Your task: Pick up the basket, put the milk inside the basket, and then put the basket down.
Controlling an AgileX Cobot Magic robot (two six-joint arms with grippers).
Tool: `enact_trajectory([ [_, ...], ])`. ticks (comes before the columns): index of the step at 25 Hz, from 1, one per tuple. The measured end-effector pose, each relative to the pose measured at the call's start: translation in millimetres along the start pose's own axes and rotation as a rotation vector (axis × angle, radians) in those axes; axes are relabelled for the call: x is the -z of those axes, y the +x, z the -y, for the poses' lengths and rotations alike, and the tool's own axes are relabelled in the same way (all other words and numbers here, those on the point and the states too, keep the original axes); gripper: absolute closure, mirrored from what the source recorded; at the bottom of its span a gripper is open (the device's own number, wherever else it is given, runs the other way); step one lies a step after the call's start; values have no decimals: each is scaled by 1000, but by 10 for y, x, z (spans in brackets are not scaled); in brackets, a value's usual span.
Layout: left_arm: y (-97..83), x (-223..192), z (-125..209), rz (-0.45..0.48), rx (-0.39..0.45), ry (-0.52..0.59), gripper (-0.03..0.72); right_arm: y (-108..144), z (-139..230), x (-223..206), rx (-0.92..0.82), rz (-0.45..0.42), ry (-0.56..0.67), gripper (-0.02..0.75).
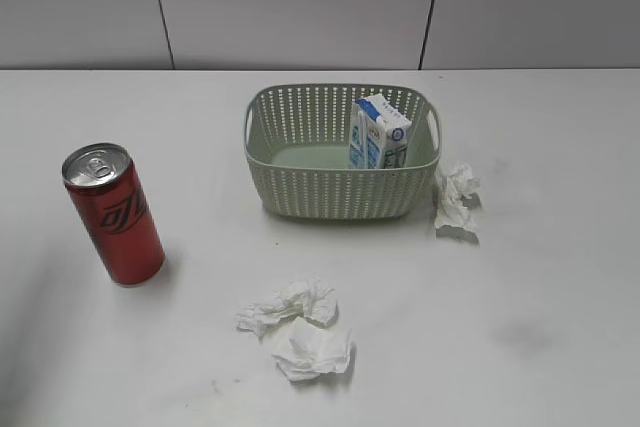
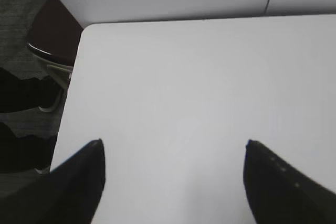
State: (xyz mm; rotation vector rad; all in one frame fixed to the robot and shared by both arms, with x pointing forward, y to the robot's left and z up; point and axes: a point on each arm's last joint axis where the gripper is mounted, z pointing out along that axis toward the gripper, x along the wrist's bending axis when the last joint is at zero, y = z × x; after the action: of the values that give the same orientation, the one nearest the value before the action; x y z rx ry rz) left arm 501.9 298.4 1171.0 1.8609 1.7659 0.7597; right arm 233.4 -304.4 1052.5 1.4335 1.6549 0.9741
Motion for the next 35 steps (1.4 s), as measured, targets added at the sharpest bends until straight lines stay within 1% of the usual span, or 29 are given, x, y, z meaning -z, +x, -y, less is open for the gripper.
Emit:
enact_trajectory([
  [6, -52, 326, 636, 50, 22, -7, 70, 1, -1, 0, 0, -1, -1, 146],
  [10, -68, 411, 1085, 52, 8, 4, 71, 1, -1, 0, 6, -1, -1, 146],
  [14, -95, 471, 1528, 65, 14, 4, 77, 1, -2, 0, 6, -1, -2, 146],
  [18, -118, 570, 1899, 79, 23, -25, 89, 1, -3, 0, 6, -1, -3, 146],
  [22, -125, 662, 2190, 79, 23, -49, 95, 1, -4, 0, 6, -1, -4, 146],
  [25, -128, 728, 2352, 78, 24, -86, 95, 1, -4, 0, 6, -1, -4, 146],
  [29, -115, 825, 2517, 58, 20, -184, 95, 1, -6, 0, 6, -1, -6, 146],
  [35, -119, 910, 2737, 53, 24, -331, 95, 1, -6, 0, 6, -1, -6, 146],
])
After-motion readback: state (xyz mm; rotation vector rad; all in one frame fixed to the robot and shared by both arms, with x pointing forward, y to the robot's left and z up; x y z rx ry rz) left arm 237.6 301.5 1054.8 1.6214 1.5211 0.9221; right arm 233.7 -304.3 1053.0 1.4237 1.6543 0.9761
